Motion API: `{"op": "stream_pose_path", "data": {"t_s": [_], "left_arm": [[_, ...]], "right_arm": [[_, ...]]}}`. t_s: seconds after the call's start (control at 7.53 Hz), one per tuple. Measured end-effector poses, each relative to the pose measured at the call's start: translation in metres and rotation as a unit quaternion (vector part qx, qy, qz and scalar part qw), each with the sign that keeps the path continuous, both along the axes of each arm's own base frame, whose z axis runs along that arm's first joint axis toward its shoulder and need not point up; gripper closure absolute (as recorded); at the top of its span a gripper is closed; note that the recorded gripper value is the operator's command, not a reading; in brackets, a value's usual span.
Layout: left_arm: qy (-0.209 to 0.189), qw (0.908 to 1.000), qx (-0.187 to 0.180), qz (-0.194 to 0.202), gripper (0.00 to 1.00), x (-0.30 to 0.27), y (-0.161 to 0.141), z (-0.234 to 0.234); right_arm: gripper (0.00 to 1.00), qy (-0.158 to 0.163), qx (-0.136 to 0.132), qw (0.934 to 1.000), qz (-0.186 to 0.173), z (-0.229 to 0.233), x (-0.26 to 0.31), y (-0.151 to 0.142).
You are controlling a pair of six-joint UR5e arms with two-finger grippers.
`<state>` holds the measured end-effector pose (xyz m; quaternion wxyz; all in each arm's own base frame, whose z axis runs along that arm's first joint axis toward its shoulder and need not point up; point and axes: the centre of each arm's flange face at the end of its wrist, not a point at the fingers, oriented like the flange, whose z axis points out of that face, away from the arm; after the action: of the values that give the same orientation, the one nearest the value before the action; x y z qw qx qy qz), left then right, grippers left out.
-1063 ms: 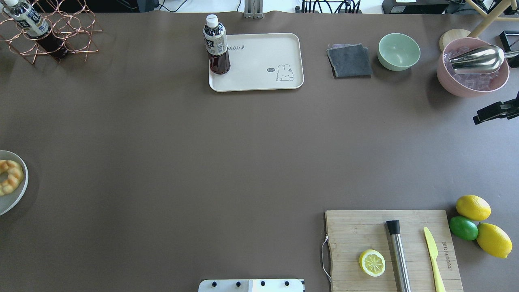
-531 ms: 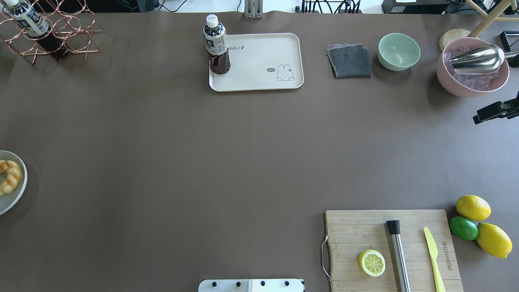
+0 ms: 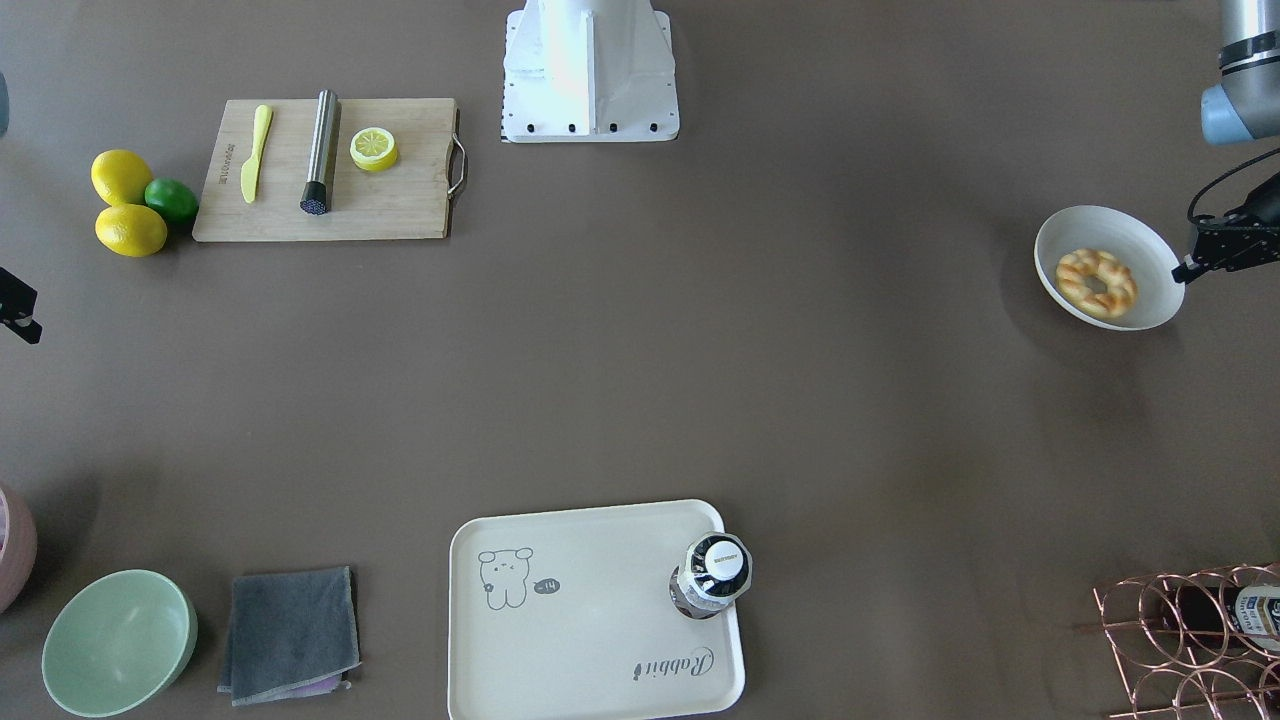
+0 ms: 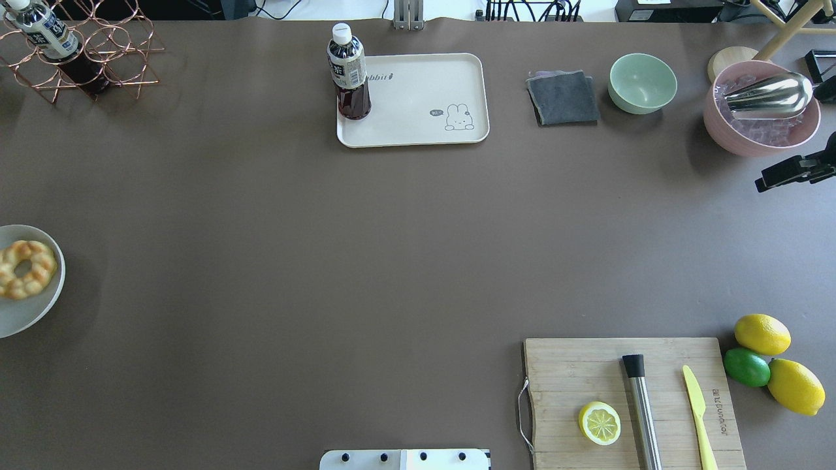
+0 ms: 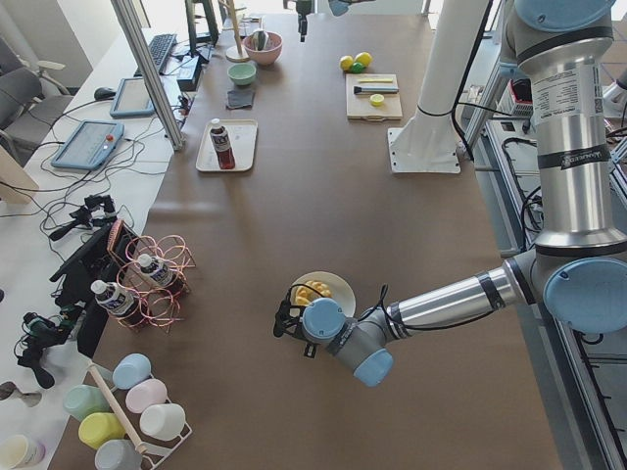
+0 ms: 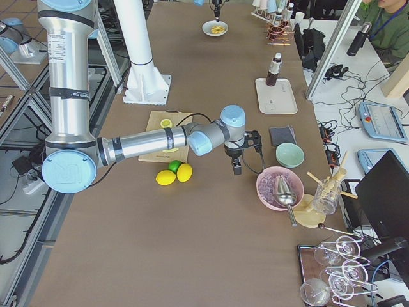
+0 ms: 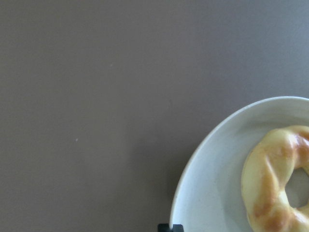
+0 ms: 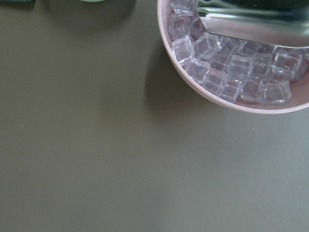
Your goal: Place donut on tray
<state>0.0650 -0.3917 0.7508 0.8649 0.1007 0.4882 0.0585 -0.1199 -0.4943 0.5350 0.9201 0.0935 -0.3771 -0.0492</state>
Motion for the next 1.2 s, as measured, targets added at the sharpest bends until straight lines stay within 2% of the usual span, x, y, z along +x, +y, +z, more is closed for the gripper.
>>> {"op": "stream_pose_path", "data": {"t_s": [0.4, 0.8, 1.2], "left_arm": [[0.059, 0.9966, -0.034, -0.047, 1.0, 0.019, -0.052, -0.086], [0.099, 0.9913, -0.067, -0.055, 1.0, 0.08, -0.083, -0.173], [0.076, 0.9917, -0.089, -0.053, 1.0, 0.168, -0.104, -0.305]], "right_arm": [[0.0, -0.028, -0.01, 0.9993, 0.021, -0.047, -0.035, -0.023], [0.0, -0.069, -0.044, 0.9959, 0.038, -0.112, -0.11, -0.026], [0.0, -0.098, -0.073, 0.9909, 0.057, -0.157, -0.155, -0.013]]}}
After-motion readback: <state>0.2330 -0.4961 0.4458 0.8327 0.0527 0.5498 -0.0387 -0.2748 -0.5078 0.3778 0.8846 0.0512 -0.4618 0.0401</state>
